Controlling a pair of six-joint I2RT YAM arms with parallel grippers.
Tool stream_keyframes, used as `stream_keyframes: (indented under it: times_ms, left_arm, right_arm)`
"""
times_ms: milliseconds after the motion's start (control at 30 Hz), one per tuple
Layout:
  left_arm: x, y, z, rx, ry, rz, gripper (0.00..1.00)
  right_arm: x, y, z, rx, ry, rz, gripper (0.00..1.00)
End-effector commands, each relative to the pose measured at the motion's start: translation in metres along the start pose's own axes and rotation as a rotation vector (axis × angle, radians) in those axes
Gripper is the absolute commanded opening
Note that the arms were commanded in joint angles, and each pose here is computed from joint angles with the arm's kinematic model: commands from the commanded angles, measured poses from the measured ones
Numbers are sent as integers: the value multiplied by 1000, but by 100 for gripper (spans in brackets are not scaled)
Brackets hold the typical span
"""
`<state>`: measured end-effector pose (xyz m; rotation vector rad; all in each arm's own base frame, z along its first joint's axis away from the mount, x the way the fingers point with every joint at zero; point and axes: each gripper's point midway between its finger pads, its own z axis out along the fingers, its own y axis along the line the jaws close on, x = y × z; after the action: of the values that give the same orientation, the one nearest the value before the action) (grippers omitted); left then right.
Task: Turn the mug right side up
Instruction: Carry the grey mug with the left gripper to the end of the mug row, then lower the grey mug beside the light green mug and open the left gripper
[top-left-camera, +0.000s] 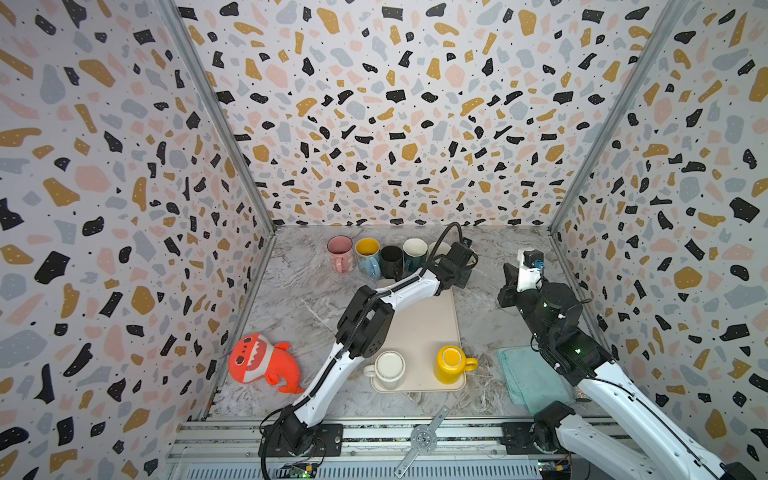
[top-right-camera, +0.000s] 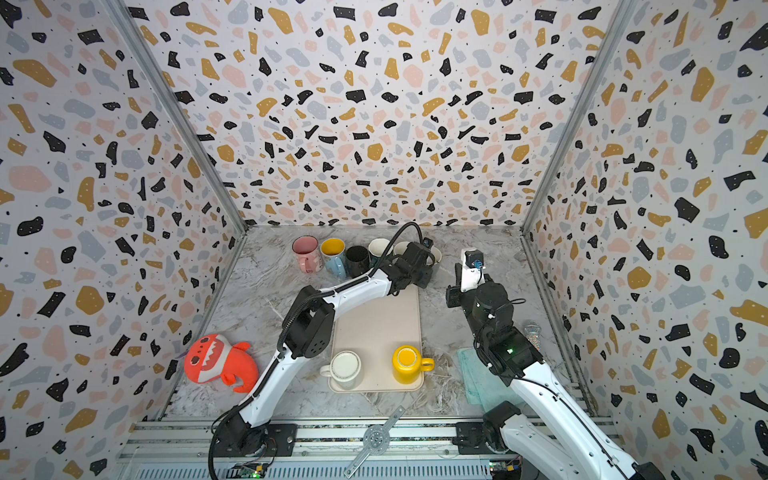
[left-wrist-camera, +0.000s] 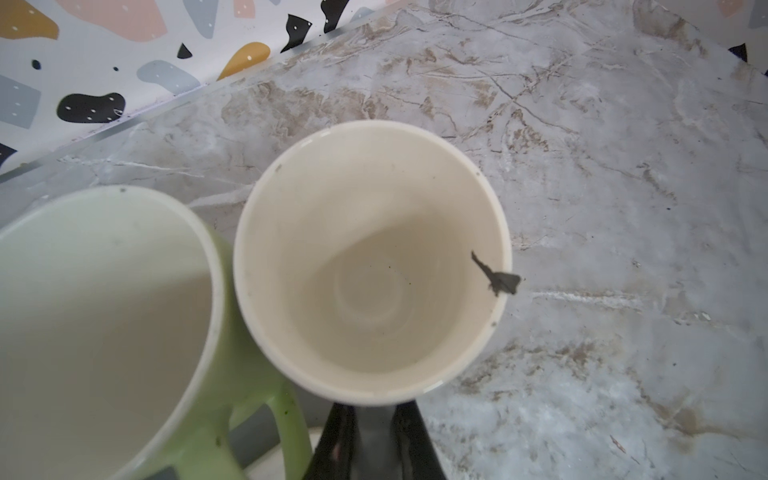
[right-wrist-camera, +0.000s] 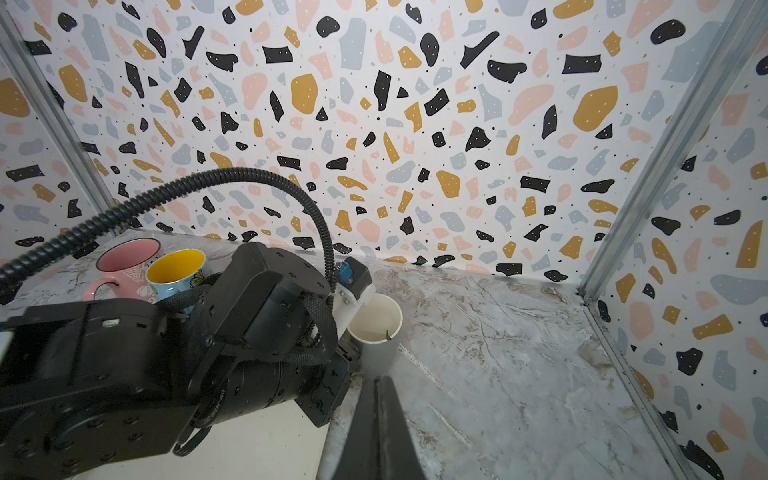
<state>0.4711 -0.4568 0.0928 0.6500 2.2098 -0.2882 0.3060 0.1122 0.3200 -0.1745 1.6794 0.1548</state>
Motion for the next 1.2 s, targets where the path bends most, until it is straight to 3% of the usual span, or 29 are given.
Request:
stream_keyframes:
  times_ms: [0,467,767,1167]
  left_arm:
    - [-47,2,-10,-28,-157,-15,0]
    - [-45,3,-5,-42,-150,-9,0]
    - [-46,4,-6,-41,-150,-13,21]
    - [-44,3,-11,-36,-133,-9,31]
  right_arm:
    - [0,-1,-2,-7,0,17,2]
    - [3,-3,1,-10,10,25,7]
    - [6,-2,3,-16,18,29,8]
    - [7,-2,4,-22,23,37,9]
